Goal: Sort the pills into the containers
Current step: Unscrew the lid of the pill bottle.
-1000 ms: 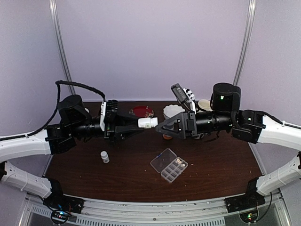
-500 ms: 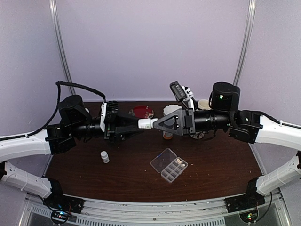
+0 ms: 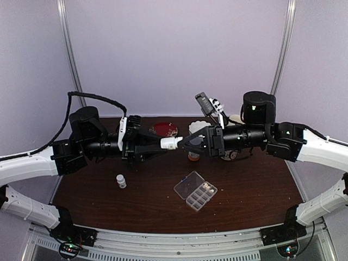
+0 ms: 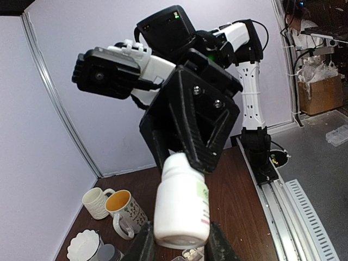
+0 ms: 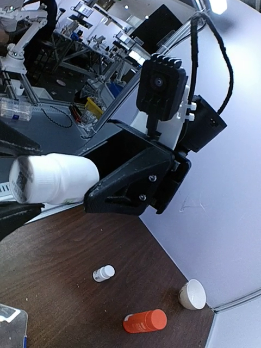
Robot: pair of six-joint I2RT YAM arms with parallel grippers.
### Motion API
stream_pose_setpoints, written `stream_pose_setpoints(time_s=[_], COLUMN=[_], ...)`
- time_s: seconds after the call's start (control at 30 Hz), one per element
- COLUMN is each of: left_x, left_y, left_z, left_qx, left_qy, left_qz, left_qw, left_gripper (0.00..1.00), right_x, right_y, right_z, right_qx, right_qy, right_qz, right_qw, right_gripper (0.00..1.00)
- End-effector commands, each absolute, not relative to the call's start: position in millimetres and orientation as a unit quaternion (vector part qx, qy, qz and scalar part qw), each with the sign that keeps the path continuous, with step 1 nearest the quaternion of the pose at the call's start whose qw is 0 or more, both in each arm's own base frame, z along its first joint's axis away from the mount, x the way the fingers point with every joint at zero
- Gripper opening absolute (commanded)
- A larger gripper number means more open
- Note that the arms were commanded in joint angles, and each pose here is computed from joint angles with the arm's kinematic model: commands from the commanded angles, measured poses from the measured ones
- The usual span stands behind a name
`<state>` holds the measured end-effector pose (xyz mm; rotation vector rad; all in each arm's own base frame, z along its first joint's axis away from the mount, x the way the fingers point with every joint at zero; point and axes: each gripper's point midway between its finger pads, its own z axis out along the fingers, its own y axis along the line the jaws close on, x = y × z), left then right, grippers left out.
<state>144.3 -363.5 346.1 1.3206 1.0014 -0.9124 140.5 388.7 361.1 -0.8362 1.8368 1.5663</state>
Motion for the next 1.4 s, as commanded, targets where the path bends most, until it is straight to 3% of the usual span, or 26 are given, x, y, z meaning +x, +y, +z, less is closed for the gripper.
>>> stream_pose_setpoints(time_s=[0.0, 0.33, 0.63, 0.83, 1.1, 1.37], left_x=[155.6, 144.6, 129.3, 130.2, 129.4, 132.3], left_y=[-367.5, -368.8, -366.5, -369.7, -364.5, -358.2], left_z=[344.2, 346.2, 357.6, 353.7, 353.6, 348.7], left_qx=[0.555, 0.521, 0.506, 0.499, 0.498, 0.497], left_qy=[0.475, 0.493, 0.462, 0.468, 0.456, 0.451], left_qz=[-0.391, -0.462, -0.516, -0.529, -0.52, -0.497], left_qw=[0.56, 0.522, 0.513, 0.503, 0.524, 0.549], left_gripper=[0.0, 0.0, 0.0, 0.0, 0.0, 0.0], right_x=[129.8, 103.4, 112.0, 118.4, 137.2, 175.8], right_y=[386.9, 373.1, 360.0, 356.9, 341.4, 311.5], right_z=[376.6, 346.3, 340.2, 357.1, 366.2, 311.0], right_qx=[-0.416, -0.661, -0.739, -0.72, -0.655, -0.491], right_qy=[0.649, 0.481, 0.329, 0.282, 0.4, 0.652], right_qz=[0.516, 0.305, 0.147, 0.081, 0.115, 0.17], right_qw=[0.374, 0.489, 0.569, 0.629, 0.63, 0.552], right_gripper=[0.04, 0.0, 0.0, 0.0, 0.0, 0.0])
